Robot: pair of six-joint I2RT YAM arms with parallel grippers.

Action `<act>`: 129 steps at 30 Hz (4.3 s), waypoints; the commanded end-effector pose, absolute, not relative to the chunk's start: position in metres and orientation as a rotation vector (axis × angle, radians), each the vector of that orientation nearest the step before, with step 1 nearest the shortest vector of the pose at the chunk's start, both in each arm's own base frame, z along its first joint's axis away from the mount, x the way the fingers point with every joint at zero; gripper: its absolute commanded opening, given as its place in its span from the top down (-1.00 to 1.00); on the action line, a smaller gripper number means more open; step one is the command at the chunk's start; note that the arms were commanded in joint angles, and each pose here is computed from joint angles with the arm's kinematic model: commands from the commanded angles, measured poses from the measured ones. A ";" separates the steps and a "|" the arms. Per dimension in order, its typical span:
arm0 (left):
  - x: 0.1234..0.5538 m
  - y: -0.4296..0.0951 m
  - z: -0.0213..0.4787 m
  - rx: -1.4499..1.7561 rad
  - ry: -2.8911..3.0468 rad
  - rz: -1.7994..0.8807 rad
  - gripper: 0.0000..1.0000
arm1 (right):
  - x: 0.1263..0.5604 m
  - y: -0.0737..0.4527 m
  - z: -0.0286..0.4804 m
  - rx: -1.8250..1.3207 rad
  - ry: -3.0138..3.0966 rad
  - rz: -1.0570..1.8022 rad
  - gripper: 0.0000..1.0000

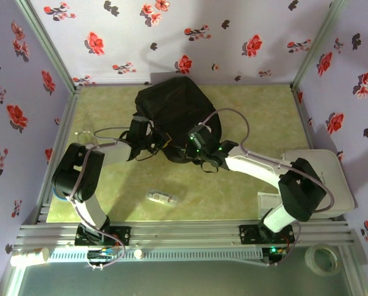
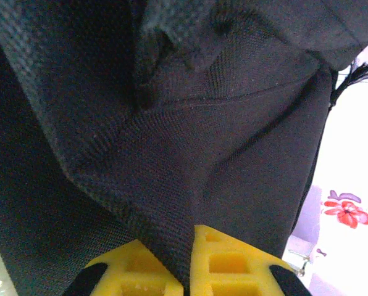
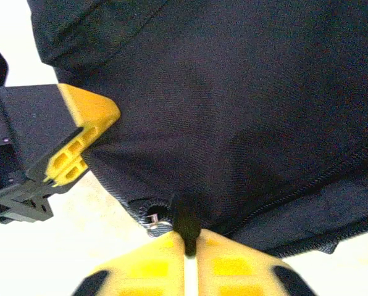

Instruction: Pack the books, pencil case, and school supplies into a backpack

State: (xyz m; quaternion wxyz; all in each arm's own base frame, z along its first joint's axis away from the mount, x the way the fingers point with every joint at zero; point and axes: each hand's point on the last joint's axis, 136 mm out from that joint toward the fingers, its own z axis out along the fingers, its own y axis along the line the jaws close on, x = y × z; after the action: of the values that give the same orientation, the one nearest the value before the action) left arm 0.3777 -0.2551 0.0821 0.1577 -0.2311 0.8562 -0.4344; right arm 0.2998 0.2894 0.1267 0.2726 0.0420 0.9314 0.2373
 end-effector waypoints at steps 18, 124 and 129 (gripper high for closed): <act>0.382 -0.250 0.084 -0.605 2.457 -1.221 1.00 | 0.375 0.220 0.097 0.456 2.552 0.762 0.06; 0.377 -0.323 0.119 -0.291 2.534 -1.310 1.00 | 0.299 0.238 0.077 0.031 2.595 -0.028 0.51; 0.378 -0.321 0.118 -0.295 2.538 -1.290 1.00 | 0.299 0.234 0.081 -0.007 2.592 -0.066 0.78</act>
State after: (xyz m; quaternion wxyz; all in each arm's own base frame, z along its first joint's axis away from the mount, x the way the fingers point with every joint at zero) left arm 0.3830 -0.3124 0.0951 0.1242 -0.1320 0.8828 -0.4333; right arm 0.2898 0.2342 0.0677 0.2460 -0.0027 0.9692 -0.0095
